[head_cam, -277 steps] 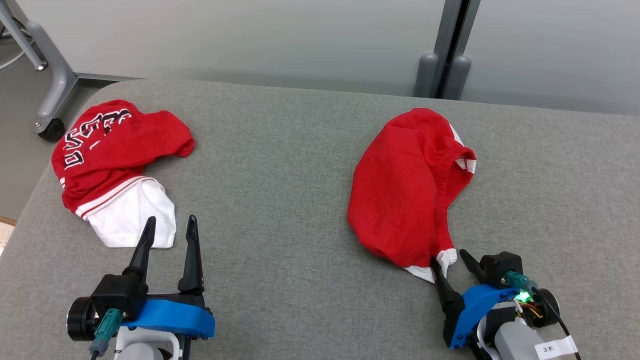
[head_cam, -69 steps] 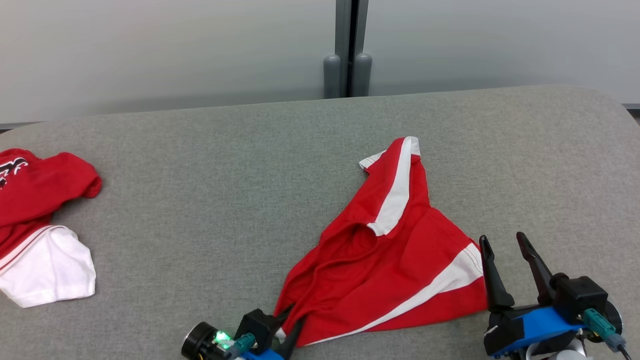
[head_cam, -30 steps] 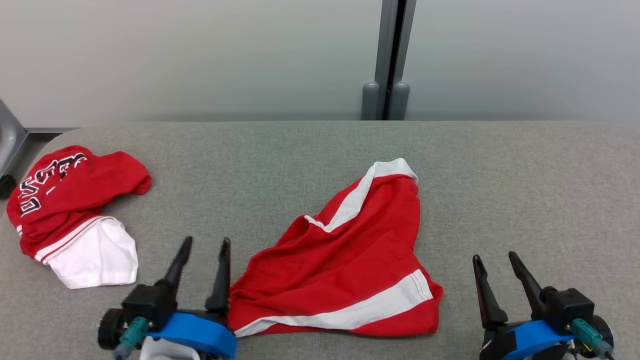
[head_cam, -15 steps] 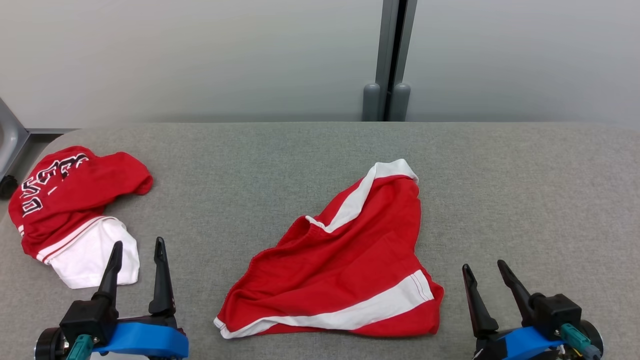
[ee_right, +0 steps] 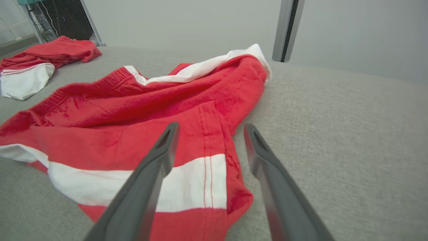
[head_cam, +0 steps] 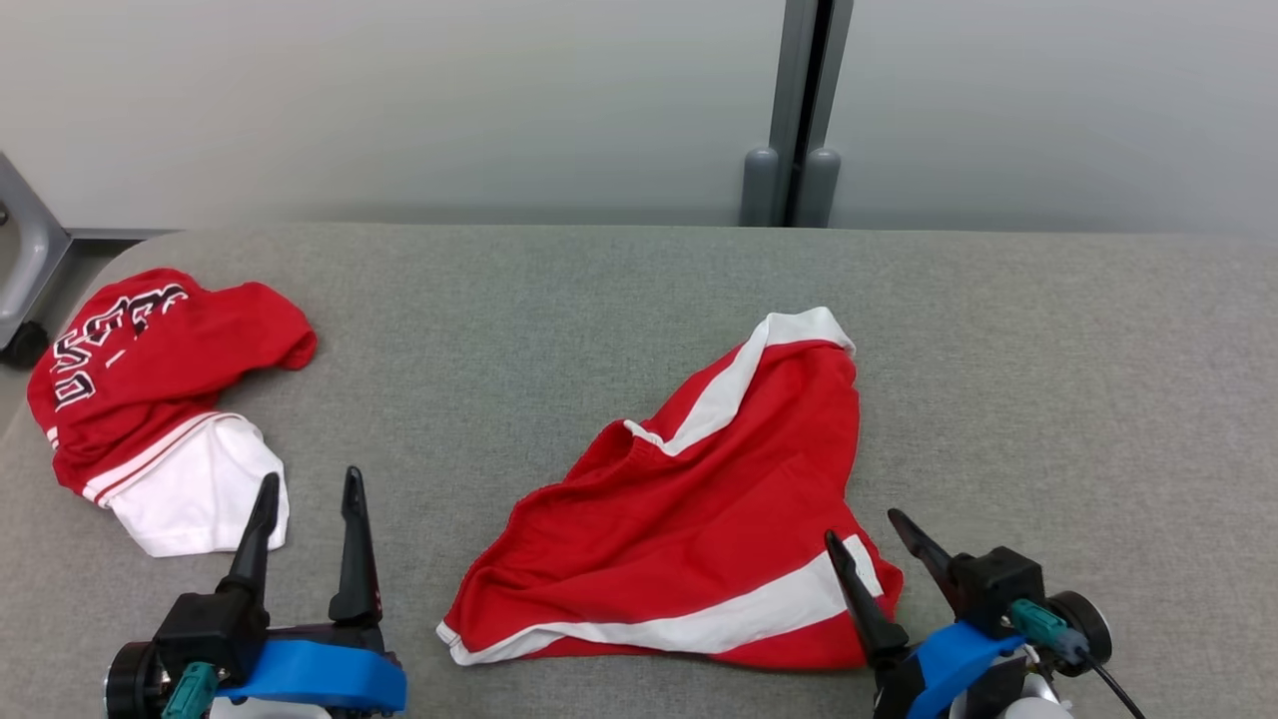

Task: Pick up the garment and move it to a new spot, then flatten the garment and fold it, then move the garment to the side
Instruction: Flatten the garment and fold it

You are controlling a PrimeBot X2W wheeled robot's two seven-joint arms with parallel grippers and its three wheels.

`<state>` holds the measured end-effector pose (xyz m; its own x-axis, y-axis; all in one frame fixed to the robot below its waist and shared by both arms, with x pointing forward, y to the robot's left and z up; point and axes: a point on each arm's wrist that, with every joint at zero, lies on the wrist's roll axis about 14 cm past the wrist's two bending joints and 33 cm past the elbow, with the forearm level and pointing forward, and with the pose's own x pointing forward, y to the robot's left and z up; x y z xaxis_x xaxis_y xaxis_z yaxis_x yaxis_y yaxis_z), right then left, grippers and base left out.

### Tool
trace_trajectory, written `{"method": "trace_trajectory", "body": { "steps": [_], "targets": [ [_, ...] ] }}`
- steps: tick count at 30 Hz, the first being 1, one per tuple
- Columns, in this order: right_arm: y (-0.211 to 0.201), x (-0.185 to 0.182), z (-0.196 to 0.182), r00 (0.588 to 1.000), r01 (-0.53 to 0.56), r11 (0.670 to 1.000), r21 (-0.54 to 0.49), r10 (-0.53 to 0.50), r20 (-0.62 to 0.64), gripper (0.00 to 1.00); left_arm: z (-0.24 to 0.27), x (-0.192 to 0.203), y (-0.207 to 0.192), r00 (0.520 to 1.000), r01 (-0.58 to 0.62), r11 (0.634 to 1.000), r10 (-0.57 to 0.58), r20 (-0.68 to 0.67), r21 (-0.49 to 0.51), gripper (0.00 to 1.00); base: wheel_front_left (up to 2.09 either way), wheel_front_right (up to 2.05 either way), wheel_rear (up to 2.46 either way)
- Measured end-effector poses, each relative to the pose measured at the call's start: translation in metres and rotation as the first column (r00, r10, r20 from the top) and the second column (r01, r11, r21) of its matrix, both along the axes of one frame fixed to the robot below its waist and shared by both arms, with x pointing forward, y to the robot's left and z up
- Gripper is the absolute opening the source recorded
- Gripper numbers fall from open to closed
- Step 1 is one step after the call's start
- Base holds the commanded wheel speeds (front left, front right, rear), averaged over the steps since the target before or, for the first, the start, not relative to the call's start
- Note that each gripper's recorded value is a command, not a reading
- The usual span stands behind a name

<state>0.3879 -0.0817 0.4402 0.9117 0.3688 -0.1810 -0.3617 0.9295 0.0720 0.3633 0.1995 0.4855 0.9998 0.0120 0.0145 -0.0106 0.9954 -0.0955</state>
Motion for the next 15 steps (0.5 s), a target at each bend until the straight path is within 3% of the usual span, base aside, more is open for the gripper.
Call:
{"method": "trace_trajectory", "body": {
  "steps": [15],
  "targets": [
    [0.020, 0.001, -0.051, 0.978, -0.093, 0.995, -0.021, 0.088, -0.187, 1.00, -0.012, -0.004, 0.014, 0.998, -0.042, 0.999, 0.042, -0.037, -0.004, 1.00, 0.00, 0.00, 0.00]
  ]
}}
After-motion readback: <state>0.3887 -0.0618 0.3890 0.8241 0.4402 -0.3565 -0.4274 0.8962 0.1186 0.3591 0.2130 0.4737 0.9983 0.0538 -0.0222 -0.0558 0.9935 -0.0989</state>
